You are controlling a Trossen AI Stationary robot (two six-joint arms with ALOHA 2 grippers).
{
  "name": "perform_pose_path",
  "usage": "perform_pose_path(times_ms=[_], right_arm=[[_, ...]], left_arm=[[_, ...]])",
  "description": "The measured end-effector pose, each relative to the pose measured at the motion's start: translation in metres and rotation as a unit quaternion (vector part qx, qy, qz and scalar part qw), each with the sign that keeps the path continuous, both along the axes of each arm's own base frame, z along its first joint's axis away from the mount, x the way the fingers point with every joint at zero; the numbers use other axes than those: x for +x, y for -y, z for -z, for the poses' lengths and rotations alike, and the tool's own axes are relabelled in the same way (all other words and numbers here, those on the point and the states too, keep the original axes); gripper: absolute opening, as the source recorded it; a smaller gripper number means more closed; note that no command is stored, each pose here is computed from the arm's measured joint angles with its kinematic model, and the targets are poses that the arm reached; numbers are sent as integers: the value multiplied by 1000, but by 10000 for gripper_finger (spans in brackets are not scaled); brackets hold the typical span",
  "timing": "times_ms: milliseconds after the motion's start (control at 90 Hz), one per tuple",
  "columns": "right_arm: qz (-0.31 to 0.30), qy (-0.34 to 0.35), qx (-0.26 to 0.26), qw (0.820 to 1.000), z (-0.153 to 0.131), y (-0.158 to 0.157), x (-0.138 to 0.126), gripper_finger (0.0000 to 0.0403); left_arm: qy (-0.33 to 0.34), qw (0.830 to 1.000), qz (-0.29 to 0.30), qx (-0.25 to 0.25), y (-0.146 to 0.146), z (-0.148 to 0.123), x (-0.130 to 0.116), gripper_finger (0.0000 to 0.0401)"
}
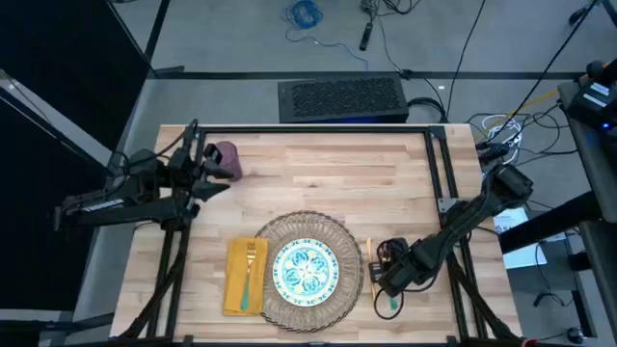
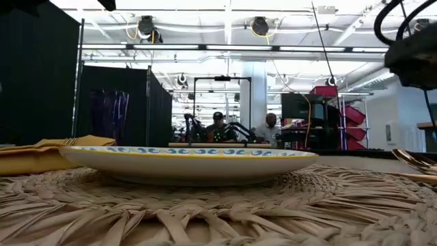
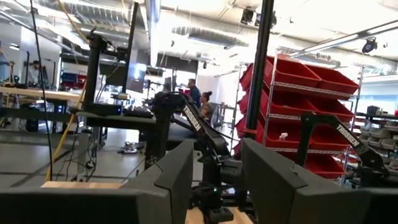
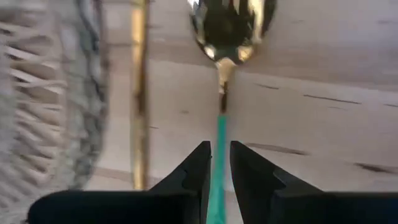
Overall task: Set table place
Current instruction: Put the green spoon to the right of the gold knife
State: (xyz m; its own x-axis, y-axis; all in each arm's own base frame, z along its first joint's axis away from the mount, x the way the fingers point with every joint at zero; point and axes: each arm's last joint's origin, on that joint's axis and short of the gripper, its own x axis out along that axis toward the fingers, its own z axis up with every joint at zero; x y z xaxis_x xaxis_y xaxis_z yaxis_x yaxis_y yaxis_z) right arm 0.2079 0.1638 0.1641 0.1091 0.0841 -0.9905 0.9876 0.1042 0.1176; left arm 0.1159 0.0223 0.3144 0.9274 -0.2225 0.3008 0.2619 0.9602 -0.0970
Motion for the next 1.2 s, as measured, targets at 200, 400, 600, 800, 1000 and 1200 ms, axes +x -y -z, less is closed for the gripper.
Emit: perform_pose_path(times_ms=[200, 400, 600, 800, 1000, 1200], right_arm=[[1, -1, 0, 1000, 1, -1, 0, 45], [3, -1, 0, 1000, 9, -3, 5, 45], [3, -13, -9, 1000, 20, -4, 8, 45], [4, -18, -12, 1000, 20, -3, 7, 27], [13, -30, -24, 999, 20, 2, 7, 8], [8, -30, -27, 999, 20, 11, 14, 6]], left_arm=[[0, 1000, 0, 0, 0, 0, 0, 121], [0, 1000, 0, 0, 0, 0, 0, 121], [0, 1000, 0, 0, 0, 0, 0, 121], [0, 1000, 0, 0, 0, 0, 0, 121], [0, 1000, 0, 0, 0, 0, 0, 121], [0, 1000, 0, 0, 0, 0, 0, 121]])
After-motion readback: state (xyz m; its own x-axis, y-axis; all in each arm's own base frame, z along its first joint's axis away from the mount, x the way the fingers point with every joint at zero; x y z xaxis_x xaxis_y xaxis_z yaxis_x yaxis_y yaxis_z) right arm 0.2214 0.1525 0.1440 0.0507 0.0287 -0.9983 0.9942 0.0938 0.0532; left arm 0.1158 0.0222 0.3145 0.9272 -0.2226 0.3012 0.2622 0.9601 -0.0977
